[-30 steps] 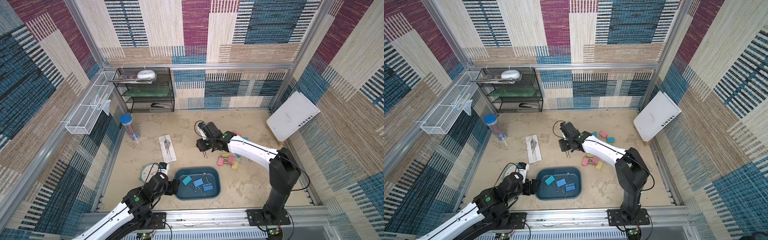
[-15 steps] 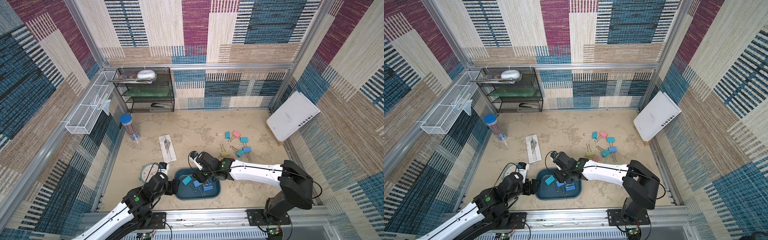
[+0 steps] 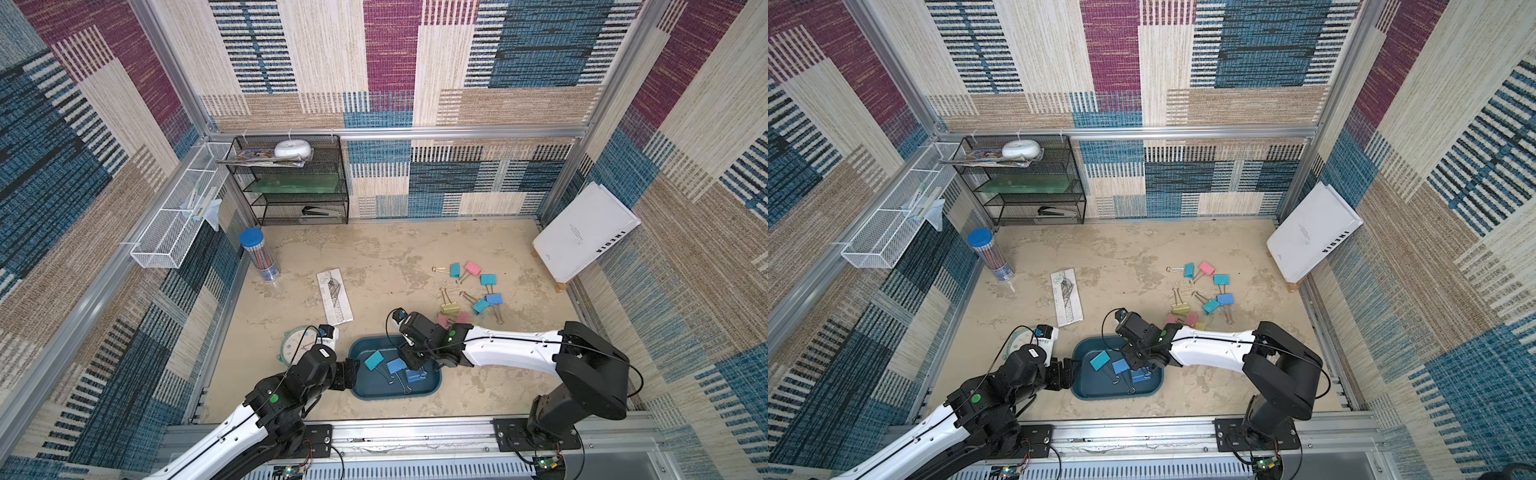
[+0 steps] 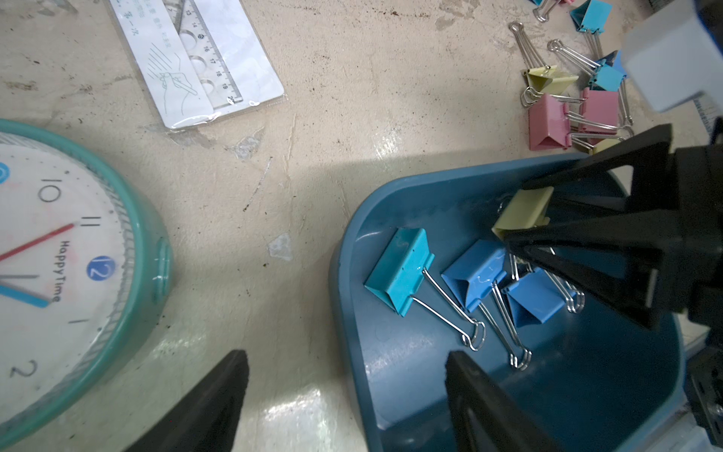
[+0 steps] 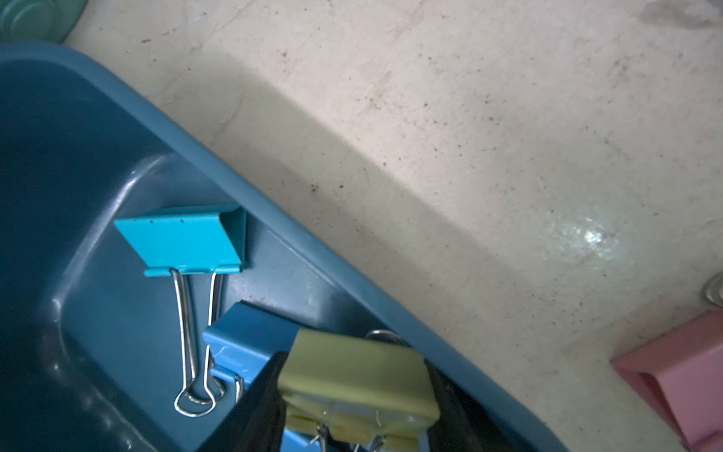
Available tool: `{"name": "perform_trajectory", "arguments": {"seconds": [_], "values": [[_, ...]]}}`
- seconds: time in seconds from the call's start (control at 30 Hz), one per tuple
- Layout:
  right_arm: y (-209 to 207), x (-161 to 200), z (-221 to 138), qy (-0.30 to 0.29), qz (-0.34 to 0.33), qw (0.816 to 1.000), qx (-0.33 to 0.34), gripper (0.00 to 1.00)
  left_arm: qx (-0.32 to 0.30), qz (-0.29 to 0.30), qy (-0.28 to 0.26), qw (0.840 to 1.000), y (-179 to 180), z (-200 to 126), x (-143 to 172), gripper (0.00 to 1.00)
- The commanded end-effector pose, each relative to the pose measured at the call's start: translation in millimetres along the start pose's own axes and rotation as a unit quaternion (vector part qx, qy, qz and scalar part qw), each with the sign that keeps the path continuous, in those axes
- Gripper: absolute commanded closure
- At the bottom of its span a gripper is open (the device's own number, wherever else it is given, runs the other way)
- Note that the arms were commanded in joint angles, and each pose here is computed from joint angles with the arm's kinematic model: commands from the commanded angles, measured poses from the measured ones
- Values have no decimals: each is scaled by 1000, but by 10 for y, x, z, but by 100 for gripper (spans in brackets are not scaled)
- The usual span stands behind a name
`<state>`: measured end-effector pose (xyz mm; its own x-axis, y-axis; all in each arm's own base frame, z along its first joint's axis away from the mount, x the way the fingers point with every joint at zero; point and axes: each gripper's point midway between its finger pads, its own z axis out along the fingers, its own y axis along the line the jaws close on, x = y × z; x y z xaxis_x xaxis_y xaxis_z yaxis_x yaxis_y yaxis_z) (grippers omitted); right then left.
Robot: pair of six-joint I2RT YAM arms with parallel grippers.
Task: Put the binder clips in the storage box
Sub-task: Place the binder clip in the storage box, then pick up the binder clip at the center of the board.
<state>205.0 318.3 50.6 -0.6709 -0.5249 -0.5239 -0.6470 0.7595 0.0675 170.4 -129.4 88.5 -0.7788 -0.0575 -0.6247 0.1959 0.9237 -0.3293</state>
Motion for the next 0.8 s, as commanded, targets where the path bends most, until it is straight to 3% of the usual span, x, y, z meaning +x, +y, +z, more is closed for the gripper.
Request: {"name": "perform_trajectory", "arguments": {"seconds": [0.0, 0.2, 0.43, 0.6, 0.77], "values": [[-39, -135, -16, -30, 16, 999, 4, 44, 0, 4, -5, 1000, -6, -6, -27, 17], [-18, -238, -110, -46, 14, 999, -3, 23, -3, 4, -3, 1000, 1, -2, -24, 17], [-125, -594, -591, -126, 44, 991, -10, 18, -3, 4, -3, 1000, 2, 0, -24, 17], [-962, -712, -774, -142, 129, 979, 69, 17, -2, 4, -3, 1000, -1, 0, -23, 17], [-1924, -679, -817, -137, 233, 953, 135, 16, -2, 4, -3, 1000, -4, 0, -23, 17]]}}
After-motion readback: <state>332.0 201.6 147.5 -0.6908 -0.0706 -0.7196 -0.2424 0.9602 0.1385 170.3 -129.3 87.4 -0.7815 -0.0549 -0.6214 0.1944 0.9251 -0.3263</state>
